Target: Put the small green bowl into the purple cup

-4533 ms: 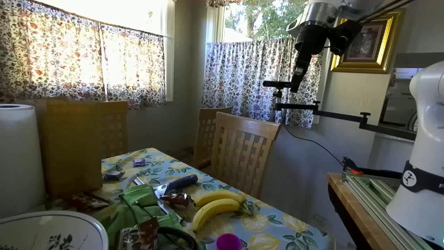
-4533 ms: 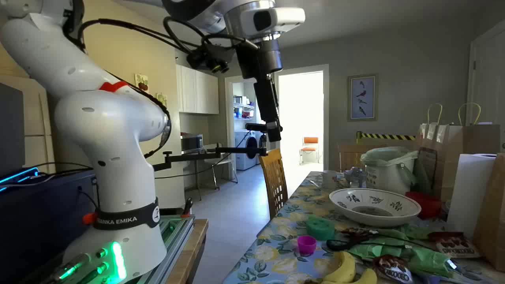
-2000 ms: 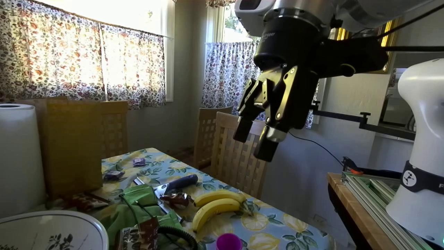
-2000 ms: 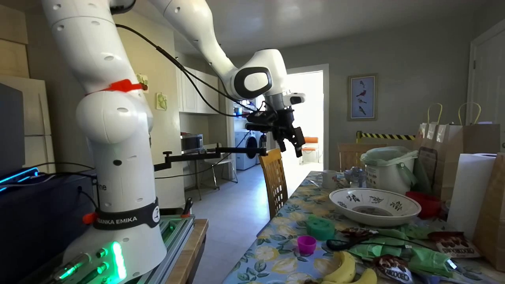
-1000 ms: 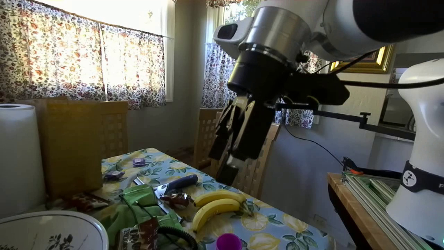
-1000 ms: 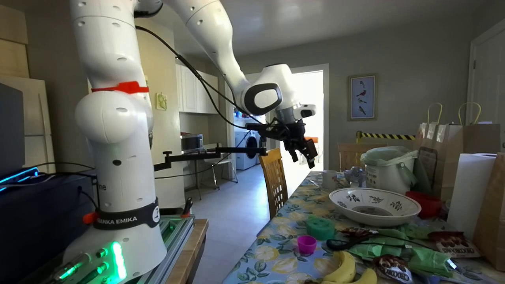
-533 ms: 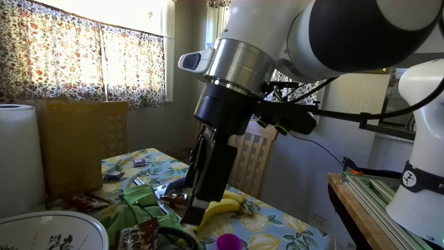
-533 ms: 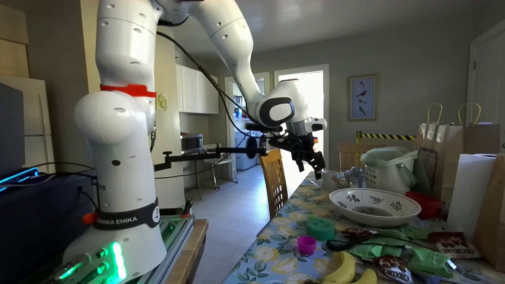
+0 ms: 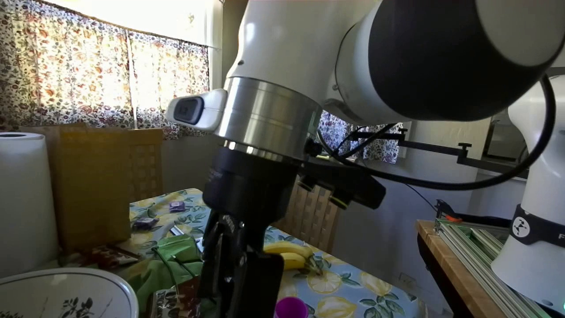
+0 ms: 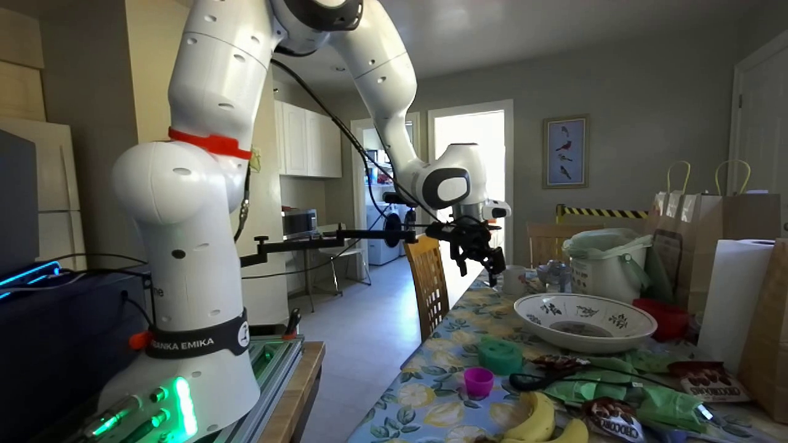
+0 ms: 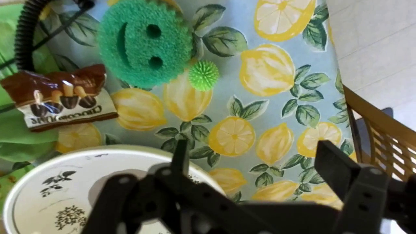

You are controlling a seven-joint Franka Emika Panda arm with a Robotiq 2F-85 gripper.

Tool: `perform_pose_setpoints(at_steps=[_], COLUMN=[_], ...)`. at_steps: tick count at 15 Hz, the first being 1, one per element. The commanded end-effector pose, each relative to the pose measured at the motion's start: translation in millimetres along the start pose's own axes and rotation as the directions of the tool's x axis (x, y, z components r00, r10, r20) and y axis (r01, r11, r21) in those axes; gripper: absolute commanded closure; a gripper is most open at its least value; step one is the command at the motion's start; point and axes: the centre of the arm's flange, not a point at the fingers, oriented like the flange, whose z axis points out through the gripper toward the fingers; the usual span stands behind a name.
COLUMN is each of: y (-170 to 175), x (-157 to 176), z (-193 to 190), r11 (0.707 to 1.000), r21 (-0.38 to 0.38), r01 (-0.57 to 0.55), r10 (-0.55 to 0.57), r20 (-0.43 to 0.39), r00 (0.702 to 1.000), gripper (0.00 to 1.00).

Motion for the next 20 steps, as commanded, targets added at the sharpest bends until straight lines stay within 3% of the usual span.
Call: perform_pose_setpoints(at_steps=[1,2,8,20], y=[6.9,-2.7,0.4,18.6], x=[19.8,6.2,10.5,10.8], z=[7.7,5.1,8.8,75.1], r11=[0.986,0.997,0.993,0.984], r21=[0.007,0.003,0.004,0.008], r01=[0.164,0.079,0.122,0.178], r10=[-0.164,-0.079,-0.122,-0.177], r20=[0.031,0.023,0.025,0.157], r00=[0.986,0.997,0.992,0.972], gripper=[0.0,0.0,0.0,0.0])
